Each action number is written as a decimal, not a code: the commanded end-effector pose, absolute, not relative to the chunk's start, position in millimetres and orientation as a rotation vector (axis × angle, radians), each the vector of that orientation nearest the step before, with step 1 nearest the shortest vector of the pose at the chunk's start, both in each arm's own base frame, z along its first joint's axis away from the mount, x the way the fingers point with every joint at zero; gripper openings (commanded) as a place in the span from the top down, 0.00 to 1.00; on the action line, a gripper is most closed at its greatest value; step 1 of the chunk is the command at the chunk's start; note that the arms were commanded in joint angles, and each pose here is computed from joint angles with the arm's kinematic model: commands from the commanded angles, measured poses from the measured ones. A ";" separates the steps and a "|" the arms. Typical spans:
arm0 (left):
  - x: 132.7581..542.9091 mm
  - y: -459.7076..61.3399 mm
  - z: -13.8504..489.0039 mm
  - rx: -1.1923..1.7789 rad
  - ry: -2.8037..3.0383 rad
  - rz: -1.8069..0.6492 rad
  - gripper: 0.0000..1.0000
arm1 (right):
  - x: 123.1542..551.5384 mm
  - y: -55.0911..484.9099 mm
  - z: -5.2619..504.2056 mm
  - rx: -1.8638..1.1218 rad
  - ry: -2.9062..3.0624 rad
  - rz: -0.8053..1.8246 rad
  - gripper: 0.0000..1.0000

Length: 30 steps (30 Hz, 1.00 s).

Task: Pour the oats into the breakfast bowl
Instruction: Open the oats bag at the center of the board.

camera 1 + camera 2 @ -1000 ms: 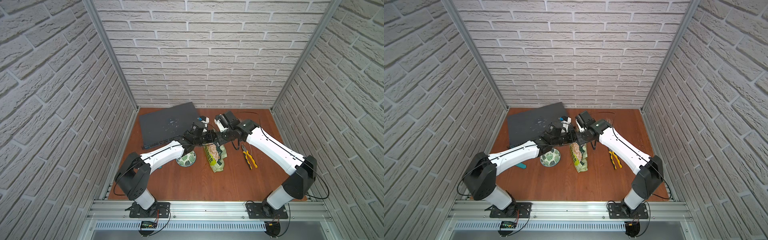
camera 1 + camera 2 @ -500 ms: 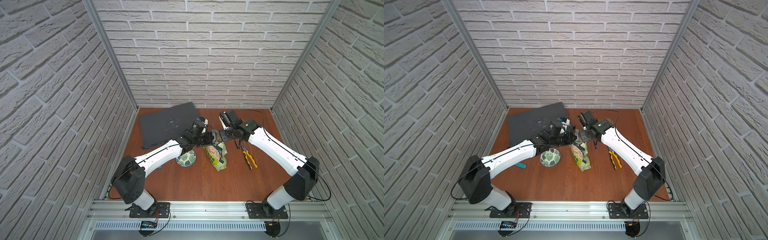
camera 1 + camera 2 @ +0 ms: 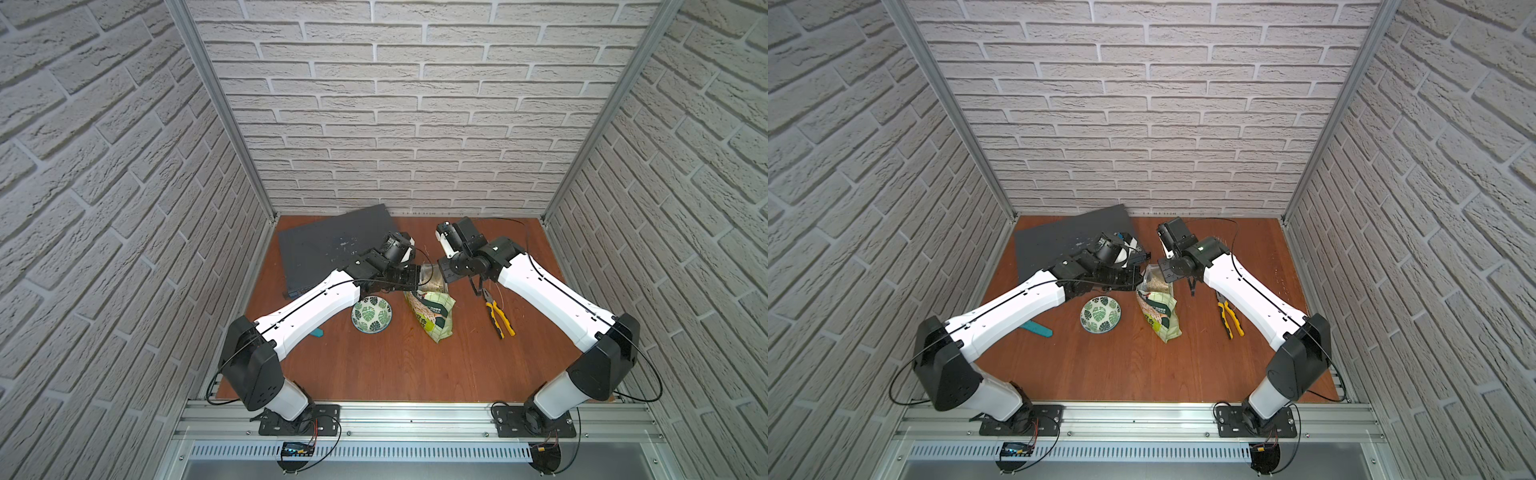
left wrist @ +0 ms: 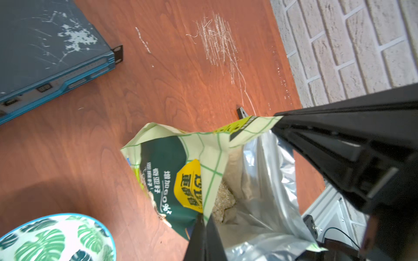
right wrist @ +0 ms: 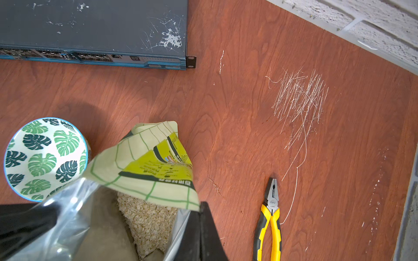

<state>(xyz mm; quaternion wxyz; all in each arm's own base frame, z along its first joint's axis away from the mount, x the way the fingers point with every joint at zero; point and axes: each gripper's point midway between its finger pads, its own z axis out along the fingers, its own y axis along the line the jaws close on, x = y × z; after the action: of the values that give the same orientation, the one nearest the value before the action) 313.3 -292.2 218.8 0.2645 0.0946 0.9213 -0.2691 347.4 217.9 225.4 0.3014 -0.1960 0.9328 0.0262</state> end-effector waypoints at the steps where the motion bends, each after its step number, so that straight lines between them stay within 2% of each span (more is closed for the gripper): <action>1: 312.3 -271.1 246.8 0.263 2.430 -0.636 1.00 | 353.7 209.2 256.4 -0.471 2.384 0.093 0.97; 4: 315.9 -269.4 247.3 0.267 2.423 -0.611 0.98 | 345.1 225.6 258.5 -0.521 2.385 0.226 0.97; 7: 321.7 -273.4 247.5 0.260 2.416 -0.632 0.87 | 337.7 237.0 256.2 -0.544 2.402 0.320 0.97; 14: 336.5 -292.9 258.7 0.267 2.362 -0.728 0.59 | 332.8 235.3 246.0 -0.532 2.436 0.324 0.97; 18: 344.5 -295.6 252.0 0.278 2.385 -0.692 0.52 | 331.6 235.0 247.0 -0.519 2.434 0.332 0.97; 24: 354.2 -300.3 234.0 0.287 2.432 -0.683 0.53 | 330.4 234.2 245.4 -0.514 2.439 0.333 0.97; 27: 356.7 -304.2 227.9 0.298 2.444 -0.687 0.62 | 330.1 234.8 244.3 -0.517 2.441 0.337 0.97; 30: 357.1 -304.7 224.0 0.300 2.458 -0.681 0.77 | 332.3 232.5 243.4 -0.525 2.440 0.310 0.97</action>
<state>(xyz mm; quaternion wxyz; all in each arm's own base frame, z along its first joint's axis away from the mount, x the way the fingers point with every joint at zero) 351.3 -300.0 210.0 0.2697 0.1056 0.9258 -0.2428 332.1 233.2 226.8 0.2823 -0.2025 0.9316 0.1069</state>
